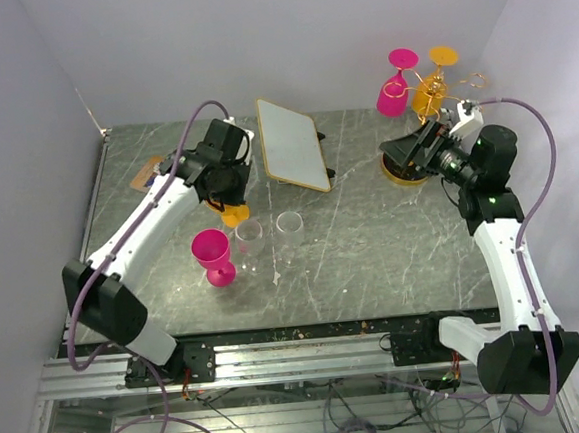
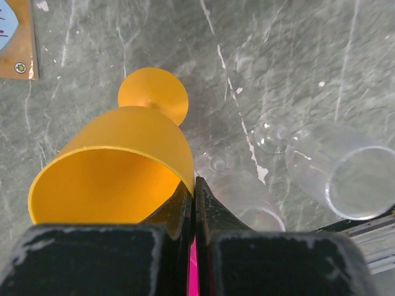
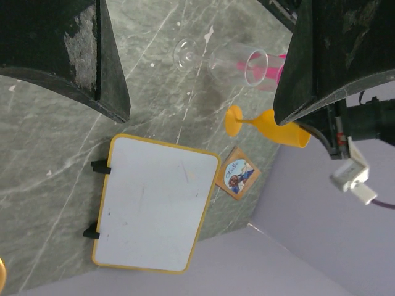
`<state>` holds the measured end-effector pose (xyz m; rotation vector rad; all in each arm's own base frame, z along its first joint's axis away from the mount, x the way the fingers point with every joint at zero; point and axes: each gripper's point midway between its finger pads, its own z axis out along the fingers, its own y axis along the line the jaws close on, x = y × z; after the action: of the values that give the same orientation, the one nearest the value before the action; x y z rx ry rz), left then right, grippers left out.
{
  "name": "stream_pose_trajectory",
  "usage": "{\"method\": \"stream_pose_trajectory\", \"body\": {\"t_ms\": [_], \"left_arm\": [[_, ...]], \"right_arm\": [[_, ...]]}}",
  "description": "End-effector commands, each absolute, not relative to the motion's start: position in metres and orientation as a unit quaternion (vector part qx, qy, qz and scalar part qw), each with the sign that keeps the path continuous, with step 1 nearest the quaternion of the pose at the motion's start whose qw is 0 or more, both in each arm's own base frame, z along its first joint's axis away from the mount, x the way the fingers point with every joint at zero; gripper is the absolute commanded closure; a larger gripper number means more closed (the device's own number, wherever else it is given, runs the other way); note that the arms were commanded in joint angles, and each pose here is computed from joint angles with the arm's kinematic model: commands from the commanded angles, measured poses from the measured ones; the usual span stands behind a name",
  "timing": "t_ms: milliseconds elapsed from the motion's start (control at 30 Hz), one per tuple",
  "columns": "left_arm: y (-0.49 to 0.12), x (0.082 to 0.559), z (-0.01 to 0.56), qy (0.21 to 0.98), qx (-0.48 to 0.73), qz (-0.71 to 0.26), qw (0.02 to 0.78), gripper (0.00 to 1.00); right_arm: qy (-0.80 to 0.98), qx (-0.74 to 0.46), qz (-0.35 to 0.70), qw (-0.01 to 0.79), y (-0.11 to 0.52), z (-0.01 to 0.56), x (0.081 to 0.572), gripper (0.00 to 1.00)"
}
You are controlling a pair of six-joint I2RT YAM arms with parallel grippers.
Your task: Take the wine glass off the wine glass rack
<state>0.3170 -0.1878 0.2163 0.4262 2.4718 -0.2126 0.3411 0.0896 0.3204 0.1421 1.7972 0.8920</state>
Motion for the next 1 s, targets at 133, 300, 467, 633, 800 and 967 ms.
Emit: {"method": "stream_pose_trajectory", "body": {"t_ms": [133, 300, 467, 633, 800, 967], "left_arm": [[-0.192, 0.321, 0.197, 0.940, 0.215, -0.066, 0.257, 0.93], [-0.199, 0.322, 0.175, 0.944, 0.225, -0.073, 0.228, 0.93], [-0.200, 0.323, 0.160, 0.948, 0.225, -0.069, 0.213, 0.93], [-0.199, 0.323, 0.148, 0.952, 0.223, -0.065, 0.202, 0.89], [-0.195, 0.327, 0.154, 0.951, 0.216, -0.059, 0.213, 0.70], [-0.192, 0.337, 0.188, 0.943, 0.207, -0.056, 0.253, 0.57]], "right_arm": [[0.750, 0.016, 0.333, 0.571, 0.083, 0.349, 0.332, 0.00], [0.749, 0.014, 0.323, 0.578, 0.081, 0.354, 0.330, 0.00], [0.749, 0.013, 0.318, 0.581, 0.079, 0.355, 0.330, 0.00], [0.752, 0.014, 0.317, 0.578, 0.079, 0.351, 0.331, 0.01], [0.752, 0.013, 0.314, 0.579, 0.078, 0.353, 0.331, 0.00], [0.754, 0.014, 0.310, 0.579, 0.077, 0.355, 0.332, 0.00]]}}
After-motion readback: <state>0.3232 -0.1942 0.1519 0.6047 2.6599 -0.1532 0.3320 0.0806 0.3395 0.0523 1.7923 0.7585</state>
